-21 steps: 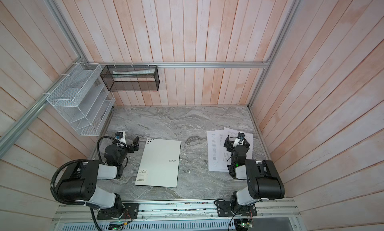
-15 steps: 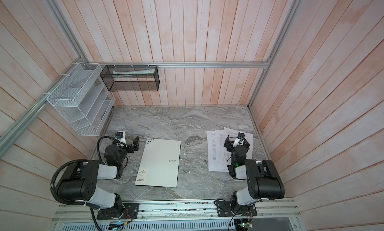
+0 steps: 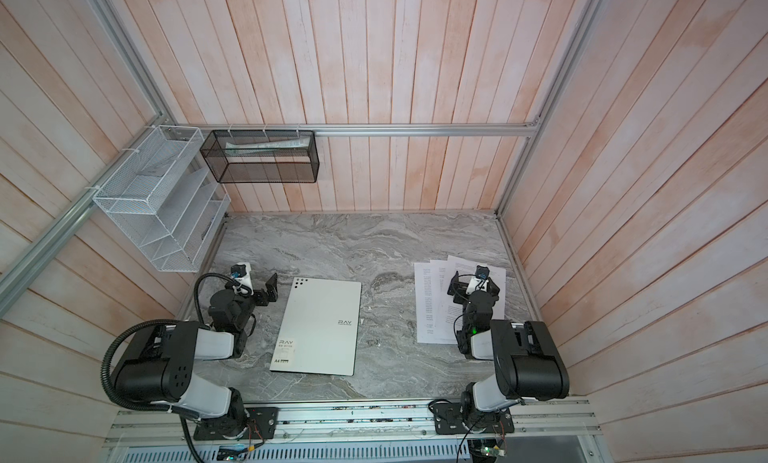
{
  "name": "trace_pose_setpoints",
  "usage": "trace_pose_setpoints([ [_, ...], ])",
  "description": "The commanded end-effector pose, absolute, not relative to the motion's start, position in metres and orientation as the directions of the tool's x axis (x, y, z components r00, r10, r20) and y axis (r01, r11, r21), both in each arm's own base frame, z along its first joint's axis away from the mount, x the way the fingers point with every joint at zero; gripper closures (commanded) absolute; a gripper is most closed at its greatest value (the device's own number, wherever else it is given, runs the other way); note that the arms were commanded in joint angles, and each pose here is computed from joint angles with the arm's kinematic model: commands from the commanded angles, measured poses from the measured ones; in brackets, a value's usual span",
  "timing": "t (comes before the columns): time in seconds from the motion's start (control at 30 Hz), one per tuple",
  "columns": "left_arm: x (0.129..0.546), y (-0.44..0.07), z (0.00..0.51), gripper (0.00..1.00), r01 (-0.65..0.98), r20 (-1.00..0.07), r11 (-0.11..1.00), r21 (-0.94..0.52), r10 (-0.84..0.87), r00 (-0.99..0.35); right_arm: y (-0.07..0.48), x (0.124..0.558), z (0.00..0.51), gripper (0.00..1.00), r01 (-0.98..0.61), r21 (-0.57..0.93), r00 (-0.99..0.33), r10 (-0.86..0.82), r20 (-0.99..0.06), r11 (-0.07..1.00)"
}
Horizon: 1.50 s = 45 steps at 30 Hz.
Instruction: Put the files into the folder
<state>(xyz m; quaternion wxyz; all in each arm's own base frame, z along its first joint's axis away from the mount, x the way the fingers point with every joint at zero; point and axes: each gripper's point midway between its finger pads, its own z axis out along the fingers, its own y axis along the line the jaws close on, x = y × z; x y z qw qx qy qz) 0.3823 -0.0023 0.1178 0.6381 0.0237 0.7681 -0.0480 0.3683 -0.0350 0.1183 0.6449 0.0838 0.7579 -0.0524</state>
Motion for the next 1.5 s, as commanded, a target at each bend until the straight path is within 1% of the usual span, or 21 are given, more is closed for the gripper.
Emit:
trace_pose_setpoints([
  [0.0,0.388,-0.004,0.129,0.00,0.110,-0.989,0.993,-0.035,-0.019,-0.145,-0.036,0.373,0.125,0.02,0.201,0.026,-0.130,0.053,-0.990,0.979],
  [0.97,0.388,-0.005,0.129,0.00,0.111,-0.989,0.993,-0.035,-0.018,-0.144,-0.036,0.373,0.125,0.02,0.200,0.024,-0.131,0.051,-0.990,0.979],
  [1.0,0.387,-0.004,0.129,0.00,0.110,-0.990,0.993,-0.035,-0.019,-0.143,-0.037,0.373,0.125,0.02,0.208,0.025,-0.129,0.053,-0.990,0.978],
  [1.03,0.389,-0.004,0.133,0.00,0.112,-0.991,0.993,-0.035,-0.020,-0.131,-0.045,0.371,0.128,0.02,0.255,0.043,-0.112,0.074,-0.991,0.966],
  [1.07,0.393,-0.003,0.137,0.00,0.106,-0.989,0.994,-0.037,-0.021,-0.145,-0.051,0.368,0.133,0.02,0.287,0.063,-0.088,0.092,-0.992,0.956],
  [1.13,0.405,-0.003,0.141,0.00,0.106,-0.974,0.993,-0.046,-0.021,-0.226,-0.050,0.367,0.138,0.02,0.283,0.057,-0.089,0.085,-0.992,0.957],
  [1.17,0.409,-0.004,0.145,0.00,0.115,-0.969,0.992,-0.049,-0.020,-0.245,-0.051,0.368,0.142,0.02,0.288,0.057,-0.085,0.085,-0.993,0.956],
  [1.27,0.409,-0.015,0.162,0.00,0.182,-0.969,0.983,-0.028,0.018,-0.245,-0.052,0.372,0.150,0.02,0.292,0.043,-0.121,0.082,-0.989,0.955],
  [1.3,0.408,-0.017,0.166,0.00,0.196,-0.965,0.981,-0.012,0.039,-0.258,-0.052,0.374,0.155,0.02,0.300,0.039,-0.132,0.082,-0.988,0.953],
  [1.4,0.400,-0.028,0.173,0.00,0.278,-0.926,0.960,0.030,0.131,-0.355,-0.051,0.376,0.178,0.02,0.331,0.075,-0.114,0.119,-0.986,0.941],
  [1.47,0.385,-0.041,0.177,0.00,0.389,-0.880,0.918,0.078,0.247,-0.406,-0.055,0.375,0.197,0.02,0.400,0.164,-0.097,0.220,-0.971,0.902],
])
